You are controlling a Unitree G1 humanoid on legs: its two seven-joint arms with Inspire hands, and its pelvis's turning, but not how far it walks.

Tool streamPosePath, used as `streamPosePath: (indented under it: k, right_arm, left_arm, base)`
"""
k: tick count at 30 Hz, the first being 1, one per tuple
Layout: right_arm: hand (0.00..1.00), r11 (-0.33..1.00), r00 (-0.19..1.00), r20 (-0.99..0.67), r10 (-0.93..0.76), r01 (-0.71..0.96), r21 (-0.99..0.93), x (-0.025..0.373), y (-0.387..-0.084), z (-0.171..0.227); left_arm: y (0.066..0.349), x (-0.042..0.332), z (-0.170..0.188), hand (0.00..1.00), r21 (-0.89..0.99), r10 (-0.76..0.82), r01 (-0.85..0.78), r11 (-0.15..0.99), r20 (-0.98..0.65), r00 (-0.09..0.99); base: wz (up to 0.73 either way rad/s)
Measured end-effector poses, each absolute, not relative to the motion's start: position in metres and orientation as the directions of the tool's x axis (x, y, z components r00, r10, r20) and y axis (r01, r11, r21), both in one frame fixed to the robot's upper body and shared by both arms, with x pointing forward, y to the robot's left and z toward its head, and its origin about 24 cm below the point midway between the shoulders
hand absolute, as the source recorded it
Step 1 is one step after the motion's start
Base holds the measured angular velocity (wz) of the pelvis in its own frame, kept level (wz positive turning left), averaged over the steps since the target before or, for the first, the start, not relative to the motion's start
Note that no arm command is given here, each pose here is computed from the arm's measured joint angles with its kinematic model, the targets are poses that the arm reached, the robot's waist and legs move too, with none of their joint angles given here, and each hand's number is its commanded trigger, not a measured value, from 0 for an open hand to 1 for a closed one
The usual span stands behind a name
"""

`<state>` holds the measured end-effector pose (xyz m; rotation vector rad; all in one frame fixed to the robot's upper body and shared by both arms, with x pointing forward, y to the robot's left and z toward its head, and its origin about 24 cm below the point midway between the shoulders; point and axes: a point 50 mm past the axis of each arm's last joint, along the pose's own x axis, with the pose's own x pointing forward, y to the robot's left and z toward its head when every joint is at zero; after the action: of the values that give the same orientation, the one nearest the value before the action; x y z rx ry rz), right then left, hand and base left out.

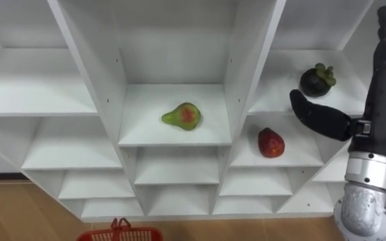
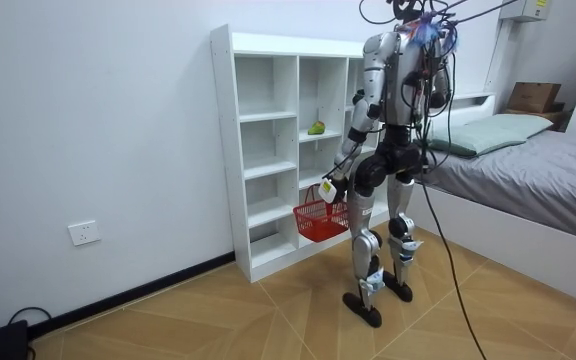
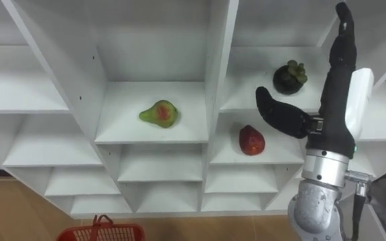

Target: Collect fruits from the closet

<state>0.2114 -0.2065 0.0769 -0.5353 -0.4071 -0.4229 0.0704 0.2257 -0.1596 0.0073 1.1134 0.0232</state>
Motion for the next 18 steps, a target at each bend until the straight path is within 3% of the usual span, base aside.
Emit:
streamPosePath:
  k: [18]
  right_arm:
    - [0.00, 0.789, 0.813, 0.456, -0.363, 0.528, -0.314, 0.250, -0.224, 0.083]
  left_arm:
    - [0.232, 0.074, -0.157, 1.00, 0.058, 0.052, 0.000, 0.998, -0.891, 0.451]
  base:
    - [0.03]
